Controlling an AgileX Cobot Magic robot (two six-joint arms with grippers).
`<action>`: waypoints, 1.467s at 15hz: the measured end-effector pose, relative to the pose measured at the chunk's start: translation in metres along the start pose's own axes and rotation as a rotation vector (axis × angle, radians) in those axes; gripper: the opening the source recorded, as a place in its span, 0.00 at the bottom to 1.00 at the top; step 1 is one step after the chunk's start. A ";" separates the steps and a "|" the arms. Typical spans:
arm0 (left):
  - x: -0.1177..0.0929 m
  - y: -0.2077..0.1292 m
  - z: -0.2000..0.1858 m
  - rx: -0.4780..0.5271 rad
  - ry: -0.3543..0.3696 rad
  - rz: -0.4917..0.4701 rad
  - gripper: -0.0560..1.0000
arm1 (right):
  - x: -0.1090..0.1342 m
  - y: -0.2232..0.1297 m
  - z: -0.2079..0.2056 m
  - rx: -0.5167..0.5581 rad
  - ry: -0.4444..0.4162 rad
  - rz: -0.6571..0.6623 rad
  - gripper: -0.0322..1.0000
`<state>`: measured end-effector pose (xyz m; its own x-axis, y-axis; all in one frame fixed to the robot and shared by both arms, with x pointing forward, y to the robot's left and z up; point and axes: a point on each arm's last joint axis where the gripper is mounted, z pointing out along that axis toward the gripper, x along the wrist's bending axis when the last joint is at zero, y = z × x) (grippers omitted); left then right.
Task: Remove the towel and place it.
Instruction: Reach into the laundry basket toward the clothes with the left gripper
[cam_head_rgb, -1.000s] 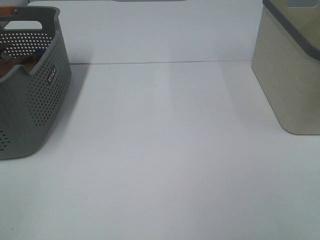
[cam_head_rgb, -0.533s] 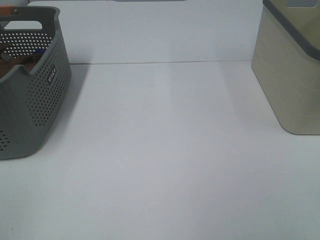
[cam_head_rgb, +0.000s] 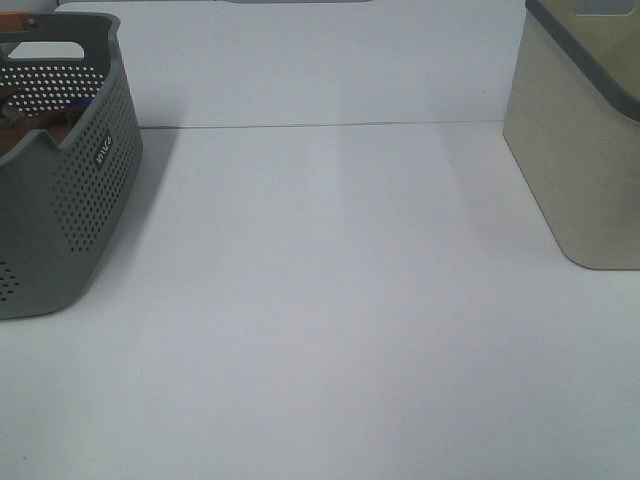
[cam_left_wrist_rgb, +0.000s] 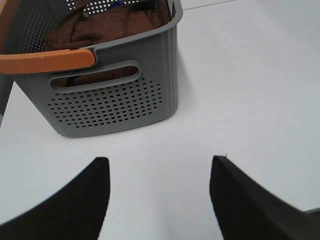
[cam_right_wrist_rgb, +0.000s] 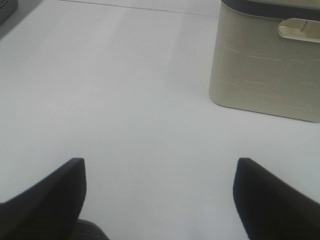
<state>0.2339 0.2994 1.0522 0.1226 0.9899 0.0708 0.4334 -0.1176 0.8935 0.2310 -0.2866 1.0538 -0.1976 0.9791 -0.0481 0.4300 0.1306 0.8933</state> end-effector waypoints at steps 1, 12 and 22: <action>0.000 0.000 0.000 0.000 0.000 0.000 0.59 | 0.000 0.000 0.000 0.000 0.000 0.000 0.78; 0.000 0.000 0.000 0.000 0.000 0.000 0.59 | 0.000 0.000 0.000 0.000 0.000 0.000 0.78; 0.000 0.000 0.000 0.000 -0.001 0.000 0.59 | 0.000 0.000 0.000 0.000 0.000 0.000 0.78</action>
<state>0.2339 0.2993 1.0522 0.1231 0.9899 0.0700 0.4334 -0.1171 0.8936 0.2310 -0.2866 1.0538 -0.1976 0.9791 -0.0481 0.4300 0.1306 0.8933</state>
